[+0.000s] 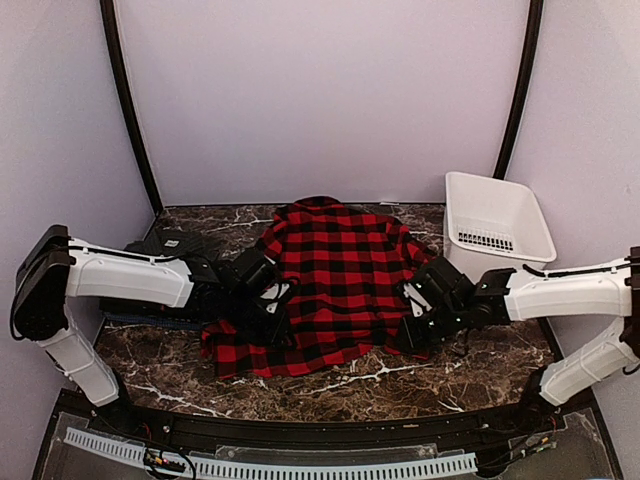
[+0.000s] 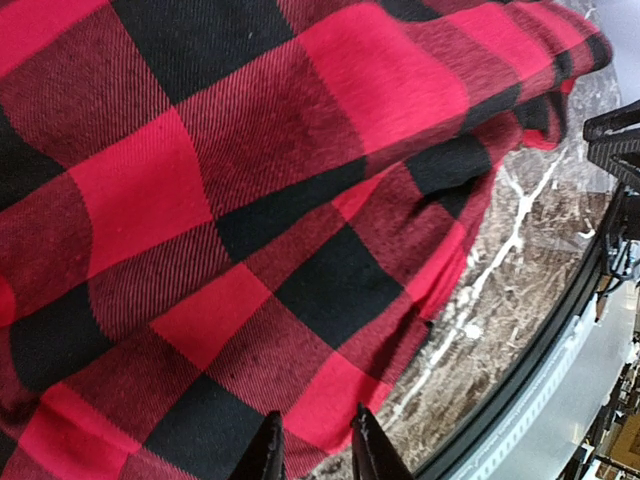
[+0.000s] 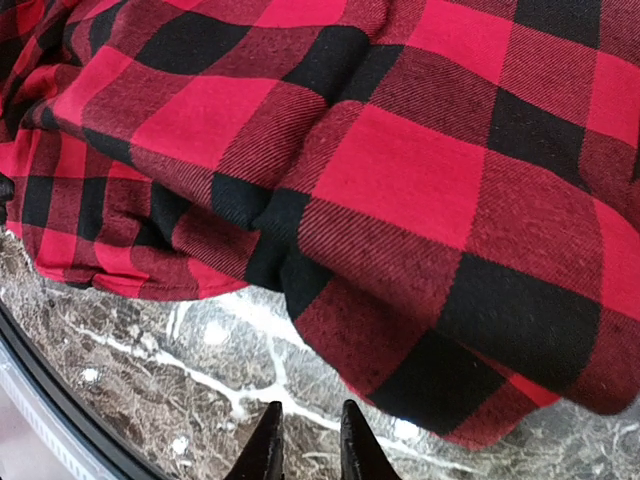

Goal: Fold and stack the long sleeve shirts
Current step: Smooth out the flattened shirt at the center of the board.

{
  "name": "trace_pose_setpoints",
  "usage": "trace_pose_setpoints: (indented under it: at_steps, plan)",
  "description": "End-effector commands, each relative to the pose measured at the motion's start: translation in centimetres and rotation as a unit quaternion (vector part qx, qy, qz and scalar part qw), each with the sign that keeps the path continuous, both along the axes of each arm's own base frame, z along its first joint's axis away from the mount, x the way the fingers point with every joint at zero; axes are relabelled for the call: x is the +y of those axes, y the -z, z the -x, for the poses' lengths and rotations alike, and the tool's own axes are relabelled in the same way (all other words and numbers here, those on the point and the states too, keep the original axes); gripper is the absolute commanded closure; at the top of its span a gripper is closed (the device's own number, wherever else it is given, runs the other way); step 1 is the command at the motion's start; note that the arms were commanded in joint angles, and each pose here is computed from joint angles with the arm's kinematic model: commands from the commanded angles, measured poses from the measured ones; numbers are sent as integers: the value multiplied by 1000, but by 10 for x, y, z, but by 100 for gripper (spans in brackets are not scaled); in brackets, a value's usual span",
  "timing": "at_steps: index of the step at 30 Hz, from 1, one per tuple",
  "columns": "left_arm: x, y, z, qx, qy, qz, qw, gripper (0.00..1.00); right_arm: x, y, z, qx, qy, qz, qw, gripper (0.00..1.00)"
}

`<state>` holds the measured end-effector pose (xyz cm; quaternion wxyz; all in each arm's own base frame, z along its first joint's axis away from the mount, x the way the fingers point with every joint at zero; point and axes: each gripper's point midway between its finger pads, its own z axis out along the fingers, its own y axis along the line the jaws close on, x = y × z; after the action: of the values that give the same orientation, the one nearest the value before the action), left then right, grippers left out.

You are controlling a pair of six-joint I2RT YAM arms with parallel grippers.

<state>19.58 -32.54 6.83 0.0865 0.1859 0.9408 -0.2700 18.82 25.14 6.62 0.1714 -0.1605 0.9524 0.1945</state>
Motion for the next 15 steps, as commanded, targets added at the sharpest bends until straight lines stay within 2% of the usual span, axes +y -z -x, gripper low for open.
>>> trace_pose_setpoints:
  at_steps: [1, 8, 15]
  plan:
    - [-2, 20, 3, 0, 8, -21, 1000, 78, 4, 17, -7, -4, 23, 1, 1000, 83]
    - [26, 53, 23, 23, 14, -93, 995, 81, -16, 53, 3, 16, 38, 45, 998, 83]
    - [65, 62, 52, 57, 29, -149, 987, 83, -37, 73, 38, 58, 17, 94, 994, 82]
